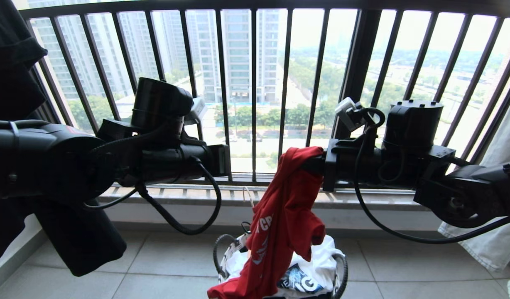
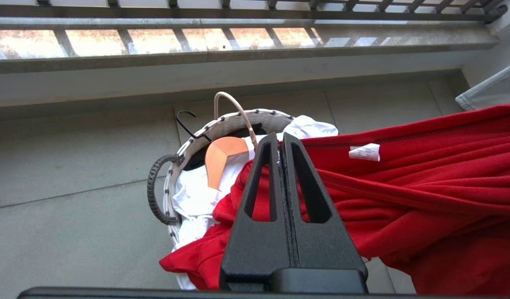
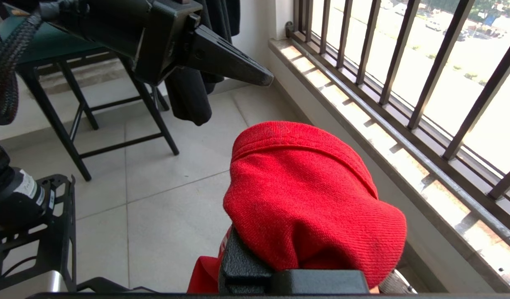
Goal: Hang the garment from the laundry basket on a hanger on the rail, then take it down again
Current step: Hang the clothes on the clothes rack
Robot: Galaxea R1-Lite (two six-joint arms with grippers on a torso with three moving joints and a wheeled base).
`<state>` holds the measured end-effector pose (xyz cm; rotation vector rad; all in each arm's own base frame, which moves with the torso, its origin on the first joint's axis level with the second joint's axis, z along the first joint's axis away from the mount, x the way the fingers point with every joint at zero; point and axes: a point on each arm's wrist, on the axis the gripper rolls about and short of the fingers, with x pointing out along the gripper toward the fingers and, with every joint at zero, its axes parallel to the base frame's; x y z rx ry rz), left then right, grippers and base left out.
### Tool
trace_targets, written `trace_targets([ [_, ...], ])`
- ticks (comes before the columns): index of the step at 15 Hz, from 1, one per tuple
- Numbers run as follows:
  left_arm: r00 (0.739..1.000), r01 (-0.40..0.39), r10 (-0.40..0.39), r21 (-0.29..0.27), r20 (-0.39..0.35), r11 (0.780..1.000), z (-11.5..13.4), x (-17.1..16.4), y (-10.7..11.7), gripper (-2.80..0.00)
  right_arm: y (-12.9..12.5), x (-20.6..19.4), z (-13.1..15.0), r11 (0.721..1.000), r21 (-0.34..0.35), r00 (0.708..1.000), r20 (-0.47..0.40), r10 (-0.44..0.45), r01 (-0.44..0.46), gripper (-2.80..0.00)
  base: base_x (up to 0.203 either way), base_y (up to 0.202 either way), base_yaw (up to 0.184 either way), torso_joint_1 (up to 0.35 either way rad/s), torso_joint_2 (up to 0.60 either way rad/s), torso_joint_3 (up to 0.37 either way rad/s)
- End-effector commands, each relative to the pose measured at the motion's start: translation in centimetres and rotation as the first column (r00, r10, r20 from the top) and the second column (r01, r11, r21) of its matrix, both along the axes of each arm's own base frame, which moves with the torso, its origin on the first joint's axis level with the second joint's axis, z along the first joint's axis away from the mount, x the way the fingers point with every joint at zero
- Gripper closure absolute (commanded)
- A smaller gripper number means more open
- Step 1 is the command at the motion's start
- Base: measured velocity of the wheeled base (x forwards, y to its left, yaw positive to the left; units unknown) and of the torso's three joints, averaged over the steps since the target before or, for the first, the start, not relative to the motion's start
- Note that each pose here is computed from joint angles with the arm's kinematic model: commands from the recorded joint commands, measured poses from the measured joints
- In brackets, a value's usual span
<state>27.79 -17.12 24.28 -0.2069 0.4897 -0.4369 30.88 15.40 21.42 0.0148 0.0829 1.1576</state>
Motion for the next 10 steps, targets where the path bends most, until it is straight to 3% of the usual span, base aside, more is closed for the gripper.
trace_targets([
  [1,0.991,-0.032,0.031,-0.010,-0.126,0.999,-5.3,4.4,-0.2,0.00,-0.1,-0.1,0.1,1.000,0.003,1.000,0.004,0.003,-0.003,0.00,0.000,0.000,0.000,0.000,0.00,0.000],
  [2,0.988,-0.033,0.026,-0.044,-0.154,0.999,-6.6,5.7,0.0,0.00,-0.1,-0.1,0.1,1.000,0.003,1.000,0.004,0.003,-0.003,0.00,0.000,0.000,0.000,0.000,0.00,0.000],
  [3,0.984,-0.041,0.028,-0.070,-0.179,0.997,-7.6,6.7,0.1,-2.80,-0.1,0.0,0.1,1.000,0.002,1.000,0.002,0.003,-0.003,0.00,0.000,0.000,0.000,0.000,0.00,0.000],
  [8,0.960,-0.020,-0.023,-0.153,-0.279,0.988,-9.7,8.0,0.3,-2.80,-0.1,0.0,0.1,1.000,0.003,1.000,0.002,0.003,-0.003,0.00,0.000,0.000,0.000,0.000,0.00,0.000],
  [10,0.959,-0.015,-0.033,-0.165,-0.281,0.986,-10.3,9.1,-0.2,-2.80,-0.1,0.0,0.1,1.000,0.003,1.000,0.002,0.003,-0.003,0.00,0.000,0.000,0.000,0.000,0.00,0.000],
])
